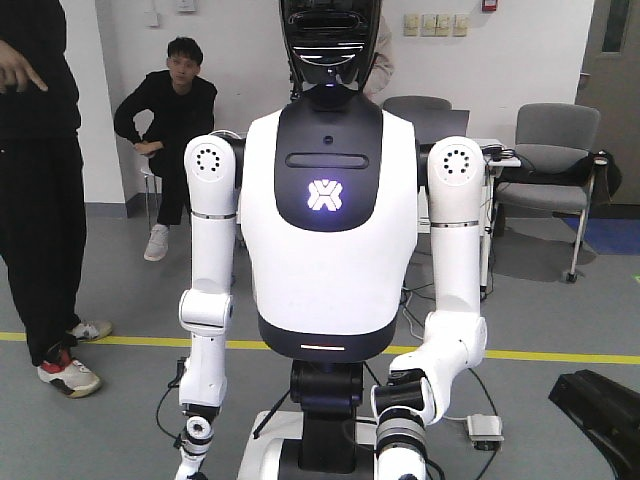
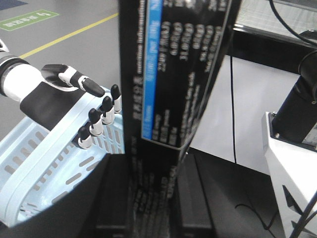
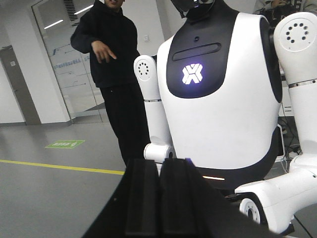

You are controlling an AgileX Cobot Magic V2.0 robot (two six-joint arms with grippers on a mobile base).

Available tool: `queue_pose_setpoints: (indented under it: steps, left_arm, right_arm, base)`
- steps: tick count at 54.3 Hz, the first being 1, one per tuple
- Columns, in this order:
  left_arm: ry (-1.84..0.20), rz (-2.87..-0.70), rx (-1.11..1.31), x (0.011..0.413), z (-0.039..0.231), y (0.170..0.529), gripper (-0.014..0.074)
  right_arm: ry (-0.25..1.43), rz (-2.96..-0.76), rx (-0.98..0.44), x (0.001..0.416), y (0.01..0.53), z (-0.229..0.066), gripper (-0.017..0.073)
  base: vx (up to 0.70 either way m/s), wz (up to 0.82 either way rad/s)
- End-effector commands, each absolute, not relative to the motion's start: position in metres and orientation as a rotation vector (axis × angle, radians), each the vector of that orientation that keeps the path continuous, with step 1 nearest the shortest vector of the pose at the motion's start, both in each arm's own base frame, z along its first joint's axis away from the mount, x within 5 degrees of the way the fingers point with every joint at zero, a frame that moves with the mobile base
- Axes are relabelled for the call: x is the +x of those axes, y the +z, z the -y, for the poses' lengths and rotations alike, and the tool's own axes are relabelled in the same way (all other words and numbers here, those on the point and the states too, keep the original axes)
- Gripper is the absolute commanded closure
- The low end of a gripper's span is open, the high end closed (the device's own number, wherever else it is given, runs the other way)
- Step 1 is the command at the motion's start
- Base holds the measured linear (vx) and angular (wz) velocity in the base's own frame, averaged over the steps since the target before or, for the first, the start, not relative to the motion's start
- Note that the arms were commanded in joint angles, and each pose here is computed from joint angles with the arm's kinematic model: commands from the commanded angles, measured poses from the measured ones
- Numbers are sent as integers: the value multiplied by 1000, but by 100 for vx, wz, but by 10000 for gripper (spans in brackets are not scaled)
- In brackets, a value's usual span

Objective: Pick snacks and fruit into basket
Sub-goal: 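Move the left gripper holding the black Franzzi box over the basket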

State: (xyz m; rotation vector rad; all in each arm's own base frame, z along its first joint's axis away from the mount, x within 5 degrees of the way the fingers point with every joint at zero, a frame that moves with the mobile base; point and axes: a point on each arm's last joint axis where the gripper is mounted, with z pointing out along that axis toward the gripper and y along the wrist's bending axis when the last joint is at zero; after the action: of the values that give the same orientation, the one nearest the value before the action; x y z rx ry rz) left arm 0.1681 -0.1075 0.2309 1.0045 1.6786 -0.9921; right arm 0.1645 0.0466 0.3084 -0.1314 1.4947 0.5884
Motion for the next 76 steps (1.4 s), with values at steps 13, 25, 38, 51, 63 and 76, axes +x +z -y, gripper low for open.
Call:
queue_pose_setpoints:
  steps: [13,25,38,51,63,76]
  left_arm:
    - [-1110,-1575,1037,186,134,250,594]
    - [-1121,-1611,1089,197,154,242,594]
    - [-1107,-1695,1120,211,171,224,594]
    - [-1128,-1732,1155,215,182,211,594]
    - [-1116,-1749,1161,215,186,207,594]
    - [-1069,-1722,1166,224,203,225,594]
  right_arm:
    - [587,-1399,-161,163,324,-47,568]
    - [586,-1399,-162,163,324,-47,568]
    - [586,-1399,-162,163,324,-47,568]
    - [586,-1399,-163,163,324,-47,568]
    - [586,-1399,-163,163,324,-47,568]
    - [584,-1400,-166,163,324,-47,568]
  base:
    - [0,0]
    - [0,0]
    - [0,0]
    - [0,0]
    - [0,0]
    - [0,0]
